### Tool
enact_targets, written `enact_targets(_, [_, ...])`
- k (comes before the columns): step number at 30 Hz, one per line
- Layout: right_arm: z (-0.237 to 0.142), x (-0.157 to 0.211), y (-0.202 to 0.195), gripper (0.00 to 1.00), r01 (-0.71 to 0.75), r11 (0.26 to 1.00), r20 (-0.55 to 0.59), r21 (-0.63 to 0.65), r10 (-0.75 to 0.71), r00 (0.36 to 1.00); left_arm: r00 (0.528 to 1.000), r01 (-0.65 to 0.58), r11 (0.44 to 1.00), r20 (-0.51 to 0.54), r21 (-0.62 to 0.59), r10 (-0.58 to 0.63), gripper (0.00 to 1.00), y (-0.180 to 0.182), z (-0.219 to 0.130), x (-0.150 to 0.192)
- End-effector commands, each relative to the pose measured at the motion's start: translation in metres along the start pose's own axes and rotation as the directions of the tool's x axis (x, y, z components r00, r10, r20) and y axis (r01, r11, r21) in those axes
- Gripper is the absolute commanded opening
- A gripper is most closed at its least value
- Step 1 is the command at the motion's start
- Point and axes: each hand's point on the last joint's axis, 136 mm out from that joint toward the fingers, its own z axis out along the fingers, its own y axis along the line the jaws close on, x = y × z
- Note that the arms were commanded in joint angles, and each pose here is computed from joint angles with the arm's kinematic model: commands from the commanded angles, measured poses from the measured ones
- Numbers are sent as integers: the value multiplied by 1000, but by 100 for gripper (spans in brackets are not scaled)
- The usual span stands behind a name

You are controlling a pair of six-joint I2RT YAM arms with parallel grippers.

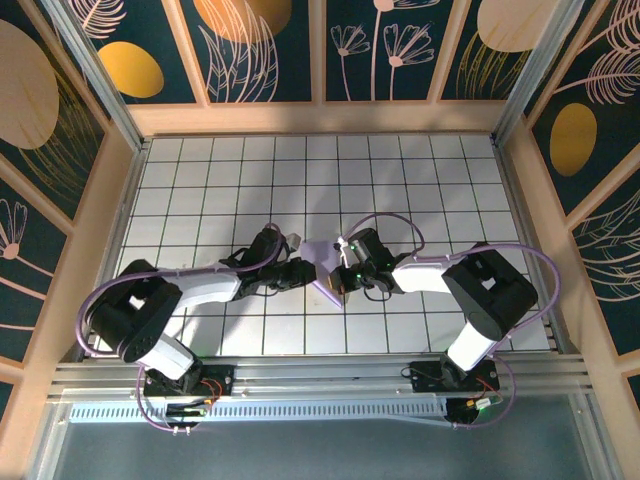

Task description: Fold a paper plane with a square sheet of paper (fold left side to right side)

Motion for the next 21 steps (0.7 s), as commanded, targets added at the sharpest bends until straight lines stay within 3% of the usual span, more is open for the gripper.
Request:
enact_targets(1, [7, 38, -21, 0, -17, 996, -127, 83, 27, 992, 1000, -6, 998, 10, 55, 5, 22, -17, 7, -8])
enact_targets(21, [7, 39, -21, 0, -17, 997, -131, 80, 27, 991, 999, 52, 998, -3, -31, -52, 19, 12, 20, -1])
